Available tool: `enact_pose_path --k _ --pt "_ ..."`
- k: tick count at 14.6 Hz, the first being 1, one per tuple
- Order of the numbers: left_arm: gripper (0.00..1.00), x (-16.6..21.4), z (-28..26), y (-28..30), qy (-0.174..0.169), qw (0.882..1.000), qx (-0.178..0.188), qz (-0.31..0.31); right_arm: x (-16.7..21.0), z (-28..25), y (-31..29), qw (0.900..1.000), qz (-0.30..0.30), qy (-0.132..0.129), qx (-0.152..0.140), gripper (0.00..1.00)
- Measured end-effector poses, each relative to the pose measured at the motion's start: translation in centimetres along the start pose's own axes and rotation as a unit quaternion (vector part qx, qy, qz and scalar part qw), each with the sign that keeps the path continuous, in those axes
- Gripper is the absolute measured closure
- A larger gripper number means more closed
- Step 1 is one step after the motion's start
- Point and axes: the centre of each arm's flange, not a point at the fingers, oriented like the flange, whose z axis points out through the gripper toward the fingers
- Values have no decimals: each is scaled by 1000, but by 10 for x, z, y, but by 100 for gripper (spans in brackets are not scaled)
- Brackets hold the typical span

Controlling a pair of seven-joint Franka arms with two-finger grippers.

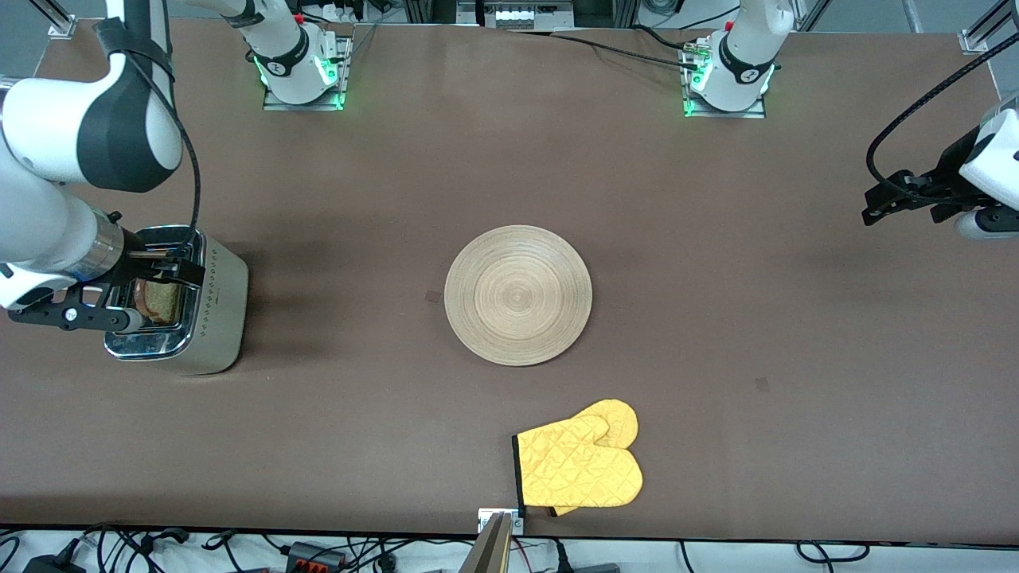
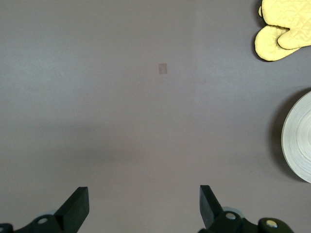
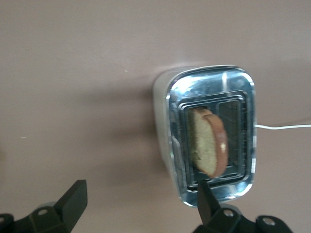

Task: Move plate and put bread in toaster
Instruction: 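Lower the bread into the toaster slot with the right gripper, then open the right gripper and raise it away from the toaster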

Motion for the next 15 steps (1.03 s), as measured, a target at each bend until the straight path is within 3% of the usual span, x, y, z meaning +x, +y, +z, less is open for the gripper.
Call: enact_pose_path --k 5,12,15 --pt "0 0 0 0 0 1000 0 0 0 -4 6 1000 8 2 11 0" --pt "0 0 0 0 0 1000 0 0 7 -35 45 998 40 33 41 0" --pt "0 0 0 0 0 1000 0 0 8 -41 73 995 49 38 74 0"
